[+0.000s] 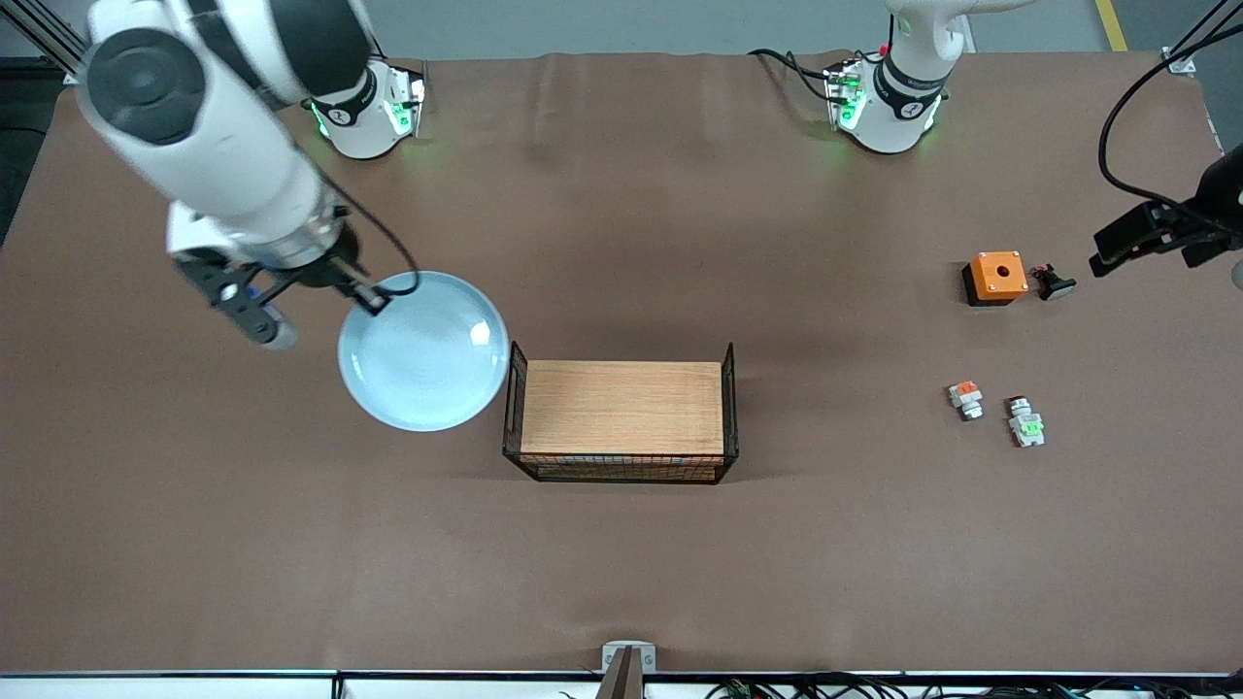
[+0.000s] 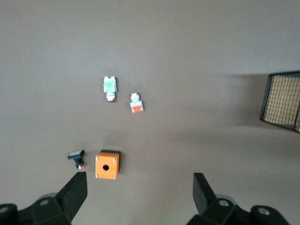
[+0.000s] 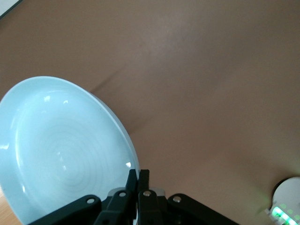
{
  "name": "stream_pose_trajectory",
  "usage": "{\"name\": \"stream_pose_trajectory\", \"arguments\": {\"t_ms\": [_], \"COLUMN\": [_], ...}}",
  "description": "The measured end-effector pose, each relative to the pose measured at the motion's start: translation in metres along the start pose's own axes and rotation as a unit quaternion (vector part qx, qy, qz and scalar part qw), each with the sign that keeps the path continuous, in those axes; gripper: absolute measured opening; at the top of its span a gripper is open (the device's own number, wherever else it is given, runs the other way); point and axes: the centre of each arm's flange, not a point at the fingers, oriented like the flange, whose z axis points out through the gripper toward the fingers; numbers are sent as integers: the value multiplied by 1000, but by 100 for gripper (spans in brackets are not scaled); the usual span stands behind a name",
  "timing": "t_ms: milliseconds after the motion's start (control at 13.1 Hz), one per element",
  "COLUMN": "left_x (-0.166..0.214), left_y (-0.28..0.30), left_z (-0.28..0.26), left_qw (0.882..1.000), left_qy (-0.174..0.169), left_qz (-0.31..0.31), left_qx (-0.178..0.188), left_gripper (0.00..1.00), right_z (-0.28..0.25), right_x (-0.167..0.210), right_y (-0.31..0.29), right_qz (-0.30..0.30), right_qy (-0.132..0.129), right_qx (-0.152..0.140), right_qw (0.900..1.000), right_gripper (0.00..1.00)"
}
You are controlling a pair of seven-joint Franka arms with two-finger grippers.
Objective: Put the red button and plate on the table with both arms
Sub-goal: 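Carry the blue plate off the tray with the right gripper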
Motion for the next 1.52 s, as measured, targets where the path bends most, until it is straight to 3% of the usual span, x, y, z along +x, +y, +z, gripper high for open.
{"name": "stream_pose_trajectory", "arguments": {"t_ms": [305, 534, 839, 1296, 1525], "left_x": [-18, -29, -42, -45, -46], "left_y": [22, 23, 29, 37, 42], "left_z": [-8, -10, -15, -14, -13], "left_qw": [1000, 1000, 1000, 1000, 1000], "left_qy": [-12, -14, -11, -13, -14], "left_qz": [19, 20, 9, 10, 15], "left_qx": [4, 6, 8, 8, 8], "left_gripper": [100, 100, 100, 100, 100], "right_z": [36, 63, 134, 229, 260], "right_x": [97, 139, 178, 202, 214], "right_y": [78, 115, 148, 178, 194], "right_qz": [-86, -139, -201, -255, -285], "right_qy": [-29, -30, -22, -43, -41], "right_qx": [-12, -3, 10, 11, 16], "right_qw": [996, 990, 979, 966, 957], "right_gripper": [3, 3, 3, 3, 3]}}
